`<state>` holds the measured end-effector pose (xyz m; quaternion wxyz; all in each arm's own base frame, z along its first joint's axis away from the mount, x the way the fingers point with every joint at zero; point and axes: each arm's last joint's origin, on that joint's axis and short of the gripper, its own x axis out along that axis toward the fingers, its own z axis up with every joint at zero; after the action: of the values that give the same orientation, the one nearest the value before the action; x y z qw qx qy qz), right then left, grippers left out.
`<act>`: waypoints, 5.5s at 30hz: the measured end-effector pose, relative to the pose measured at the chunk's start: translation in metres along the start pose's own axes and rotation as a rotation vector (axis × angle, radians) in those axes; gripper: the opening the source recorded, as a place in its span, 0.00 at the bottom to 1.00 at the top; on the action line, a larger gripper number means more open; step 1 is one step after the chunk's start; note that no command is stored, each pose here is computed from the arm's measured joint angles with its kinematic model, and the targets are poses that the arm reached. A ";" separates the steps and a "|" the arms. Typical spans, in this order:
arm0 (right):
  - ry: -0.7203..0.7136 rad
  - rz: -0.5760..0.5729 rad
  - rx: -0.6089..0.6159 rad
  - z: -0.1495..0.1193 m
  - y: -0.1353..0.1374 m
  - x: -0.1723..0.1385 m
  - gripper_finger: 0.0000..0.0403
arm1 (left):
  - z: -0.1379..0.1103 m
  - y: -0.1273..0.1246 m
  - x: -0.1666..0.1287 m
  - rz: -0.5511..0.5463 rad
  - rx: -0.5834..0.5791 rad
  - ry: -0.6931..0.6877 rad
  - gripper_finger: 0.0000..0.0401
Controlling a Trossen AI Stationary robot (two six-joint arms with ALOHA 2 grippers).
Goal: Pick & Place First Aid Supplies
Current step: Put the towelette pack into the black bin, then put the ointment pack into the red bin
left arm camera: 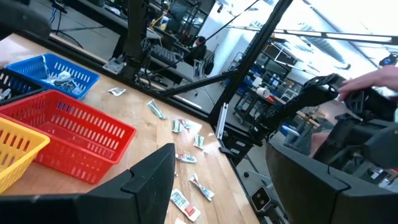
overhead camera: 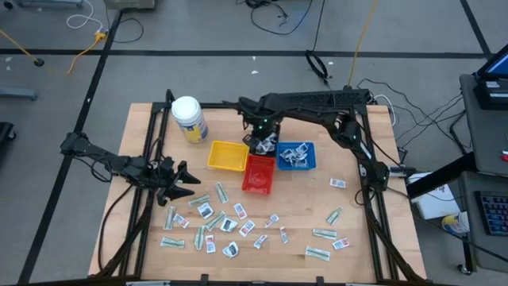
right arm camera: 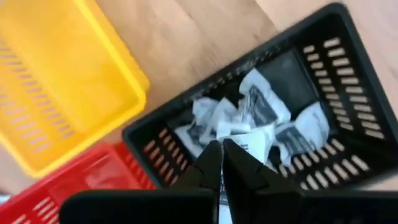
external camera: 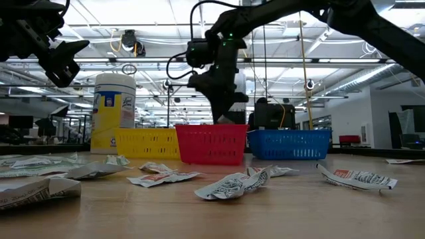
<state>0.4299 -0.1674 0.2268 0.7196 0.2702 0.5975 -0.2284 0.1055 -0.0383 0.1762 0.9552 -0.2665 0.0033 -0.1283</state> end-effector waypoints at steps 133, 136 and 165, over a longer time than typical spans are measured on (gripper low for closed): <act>0.517 -0.045 -0.285 -0.275 -0.052 -0.028 0.00 | 0.000 0.000 0.000 0.000 0.000 0.000 0.64; 0.459 -0.019 -0.295 -0.266 -0.042 -0.041 0.00 | 0.000 0.000 0.000 0.000 0.000 0.001 0.64; 0.226 0.092 -0.385 -0.108 0.083 -0.048 0.00 | 0.000 0.000 0.000 0.001 0.000 0.001 0.64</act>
<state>0.3955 -0.0334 0.2680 0.6962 0.1787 0.6938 -0.0454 0.1055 -0.0383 0.1761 0.9552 -0.2666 0.0037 -0.1281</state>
